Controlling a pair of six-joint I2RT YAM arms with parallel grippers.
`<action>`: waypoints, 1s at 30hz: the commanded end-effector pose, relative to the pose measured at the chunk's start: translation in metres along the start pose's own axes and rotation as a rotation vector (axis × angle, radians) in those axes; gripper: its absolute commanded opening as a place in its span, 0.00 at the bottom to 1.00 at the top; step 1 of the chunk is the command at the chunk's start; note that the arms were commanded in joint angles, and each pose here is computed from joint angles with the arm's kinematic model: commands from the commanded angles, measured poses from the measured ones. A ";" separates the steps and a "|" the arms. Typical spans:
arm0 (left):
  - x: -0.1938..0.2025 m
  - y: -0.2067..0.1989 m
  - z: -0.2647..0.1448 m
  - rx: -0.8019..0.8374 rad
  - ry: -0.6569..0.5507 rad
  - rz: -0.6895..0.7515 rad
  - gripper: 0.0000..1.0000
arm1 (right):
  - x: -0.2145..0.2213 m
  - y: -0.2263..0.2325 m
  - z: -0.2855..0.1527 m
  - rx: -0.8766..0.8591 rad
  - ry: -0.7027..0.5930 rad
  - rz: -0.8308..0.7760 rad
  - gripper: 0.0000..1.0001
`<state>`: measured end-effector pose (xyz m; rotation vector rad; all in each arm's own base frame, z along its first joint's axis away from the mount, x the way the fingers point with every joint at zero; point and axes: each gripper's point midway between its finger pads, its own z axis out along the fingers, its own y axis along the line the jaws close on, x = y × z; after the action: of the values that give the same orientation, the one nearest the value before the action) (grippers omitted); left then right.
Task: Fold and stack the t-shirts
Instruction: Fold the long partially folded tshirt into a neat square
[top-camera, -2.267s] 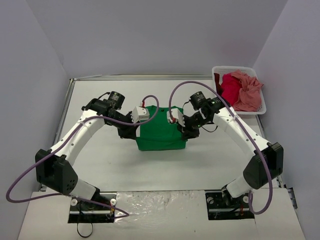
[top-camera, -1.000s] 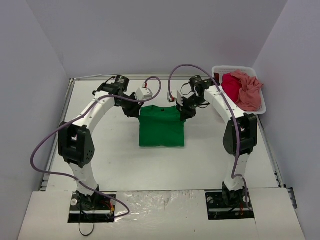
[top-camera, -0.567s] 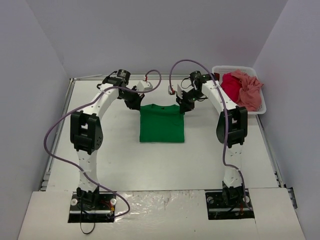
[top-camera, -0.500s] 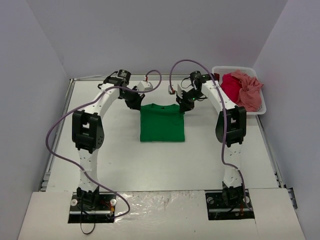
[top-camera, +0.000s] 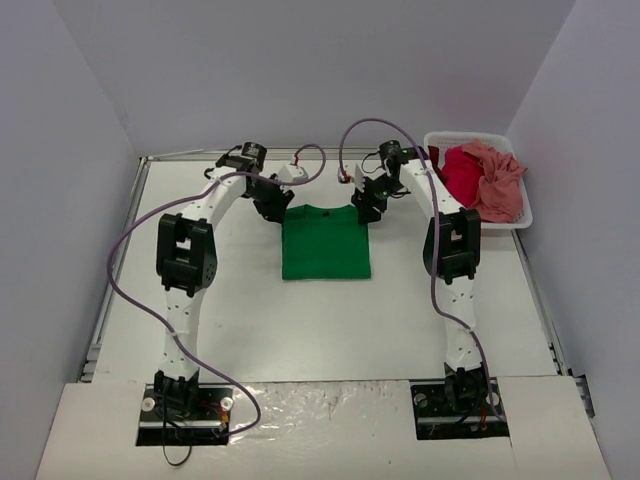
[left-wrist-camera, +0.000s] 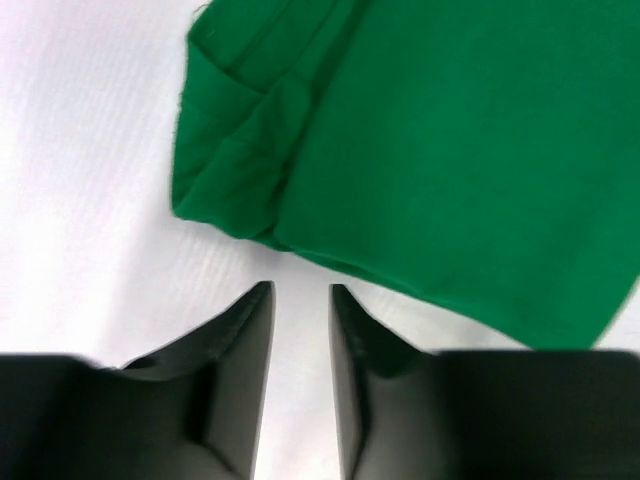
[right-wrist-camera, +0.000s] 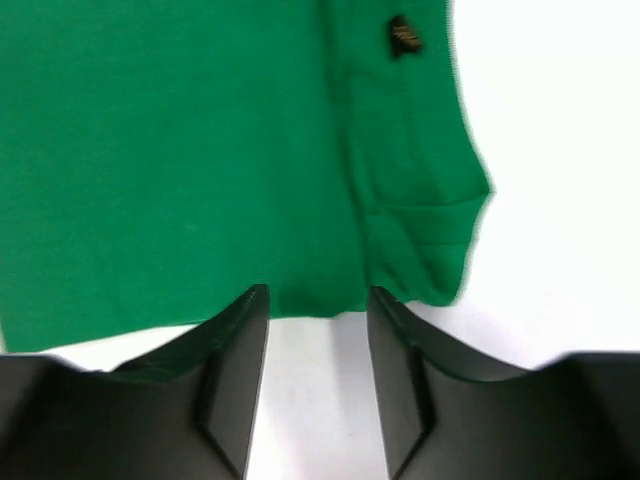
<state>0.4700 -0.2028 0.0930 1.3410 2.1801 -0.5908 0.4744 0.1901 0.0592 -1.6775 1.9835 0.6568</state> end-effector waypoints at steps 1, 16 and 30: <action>-0.022 0.036 -0.022 -0.137 -0.033 0.063 0.34 | -0.009 -0.024 -0.011 0.088 -0.019 0.038 0.45; -0.053 0.016 -0.145 -0.410 -0.198 -0.168 0.53 | -0.057 -0.015 -0.086 0.383 -0.032 0.126 0.60; 0.041 -0.091 -0.087 0.230 -0.228 -0.836 0.53 | 0.030 0.154 -0.102 0.254 0.105 0.386 0.61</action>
<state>0.3567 -0.1362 0.1149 0.4231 2.5665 -1.0160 0.3452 0.1368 0.1239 -1.2385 2.3452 0.4076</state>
